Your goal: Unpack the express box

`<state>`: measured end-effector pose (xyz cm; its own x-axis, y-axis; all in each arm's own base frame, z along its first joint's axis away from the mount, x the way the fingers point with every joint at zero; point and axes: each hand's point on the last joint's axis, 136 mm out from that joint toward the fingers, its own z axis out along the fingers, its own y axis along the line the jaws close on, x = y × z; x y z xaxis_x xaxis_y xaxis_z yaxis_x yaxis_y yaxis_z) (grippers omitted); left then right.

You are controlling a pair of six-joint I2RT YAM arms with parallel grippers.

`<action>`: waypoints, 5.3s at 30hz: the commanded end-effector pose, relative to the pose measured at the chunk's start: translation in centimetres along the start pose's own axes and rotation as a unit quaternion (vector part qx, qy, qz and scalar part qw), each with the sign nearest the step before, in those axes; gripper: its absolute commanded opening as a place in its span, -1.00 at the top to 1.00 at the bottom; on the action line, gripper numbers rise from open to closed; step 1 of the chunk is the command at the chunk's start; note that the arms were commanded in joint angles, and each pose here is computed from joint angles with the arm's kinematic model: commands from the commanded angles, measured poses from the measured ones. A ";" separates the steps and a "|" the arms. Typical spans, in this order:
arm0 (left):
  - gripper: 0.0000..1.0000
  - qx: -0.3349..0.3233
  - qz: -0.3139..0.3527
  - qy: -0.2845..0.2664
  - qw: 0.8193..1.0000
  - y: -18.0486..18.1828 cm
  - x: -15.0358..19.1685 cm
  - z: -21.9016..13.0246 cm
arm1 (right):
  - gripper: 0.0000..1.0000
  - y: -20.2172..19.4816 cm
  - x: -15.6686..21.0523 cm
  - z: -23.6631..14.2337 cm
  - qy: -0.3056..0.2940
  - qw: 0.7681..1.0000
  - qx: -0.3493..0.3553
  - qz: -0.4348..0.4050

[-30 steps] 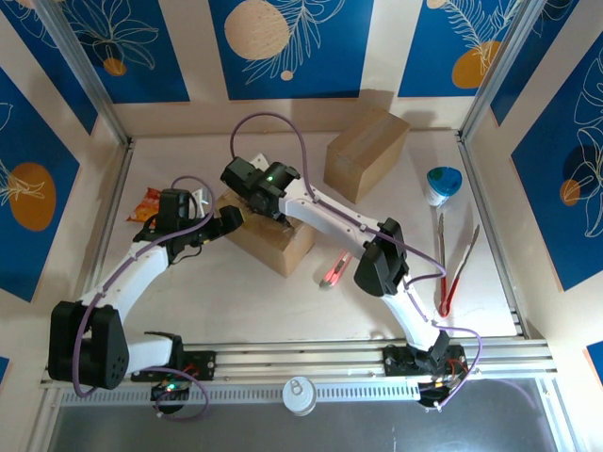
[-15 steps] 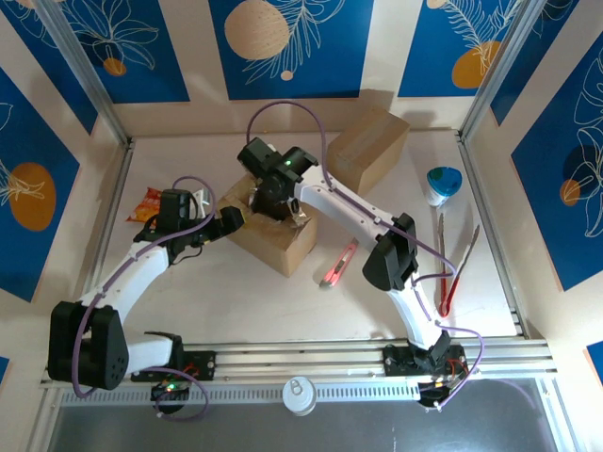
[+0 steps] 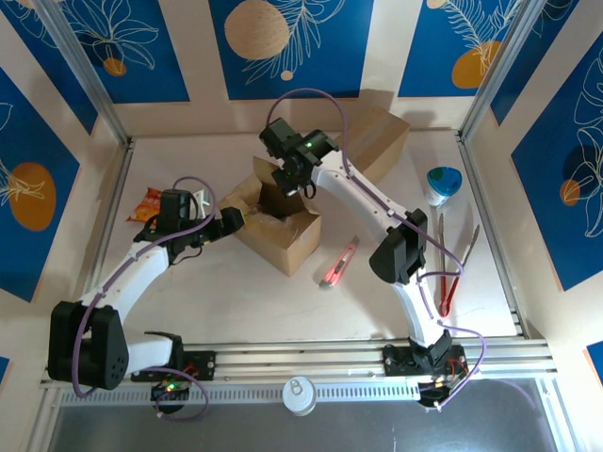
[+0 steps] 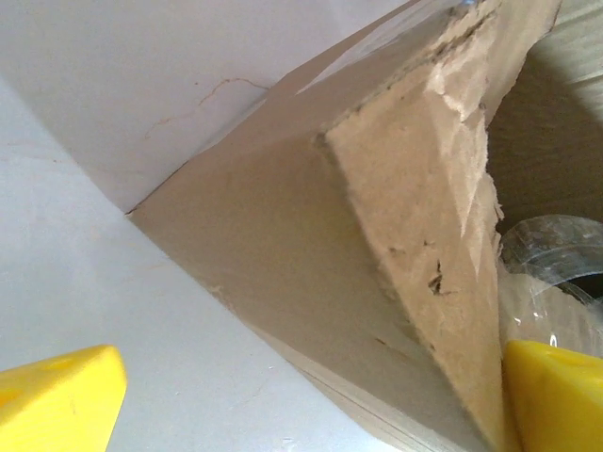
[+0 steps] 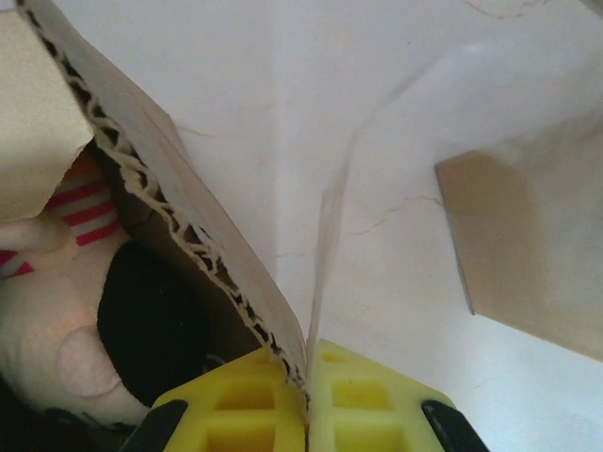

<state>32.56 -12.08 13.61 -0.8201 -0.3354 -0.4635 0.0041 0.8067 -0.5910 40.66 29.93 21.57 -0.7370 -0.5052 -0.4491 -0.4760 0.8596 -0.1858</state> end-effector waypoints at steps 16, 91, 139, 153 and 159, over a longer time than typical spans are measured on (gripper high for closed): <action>-0.99 0.016 0.035 -0.031 0.999 -4.9 -3.6 -6.1 | 1.00 -1.9 2.0 -6.0 -0.015 0.969 -0.174 0.175; -0.11 -0.112 0.150 0.051 0.981 -3.9 1.9 -7.9 | 1.00 5.4 5.3 -8.2 -0.086 0.837 -0.386 0.377; -0.80 -0.096 0.598 -0.076 0.792 -19.1 -4.6 -6.1 | 1.00 5.3 6.4 -6.5 -0.054 0.843 -0.391 0.366; -0.99 -0.230 0.660 -0.006 0.715 -12.4 -4.0 1.8 | 1.00 4.9 6.4 -6.8 -0.054 0.843 -0.392 0.364; -0.99 -0.291 0.671 -0.011 0.682 -11.1 -5.4 3.4 | 1.00 4.9 6.6 -6.7 -0.052 0.844 -0.393 0.362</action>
<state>37.54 -21.68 19.73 -0.2914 0.8773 -0.3813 0.5846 0.4788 0.6550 30.25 29.96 22.20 -0.9454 0.2028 -0.2550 -0.0746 0.6270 0.7754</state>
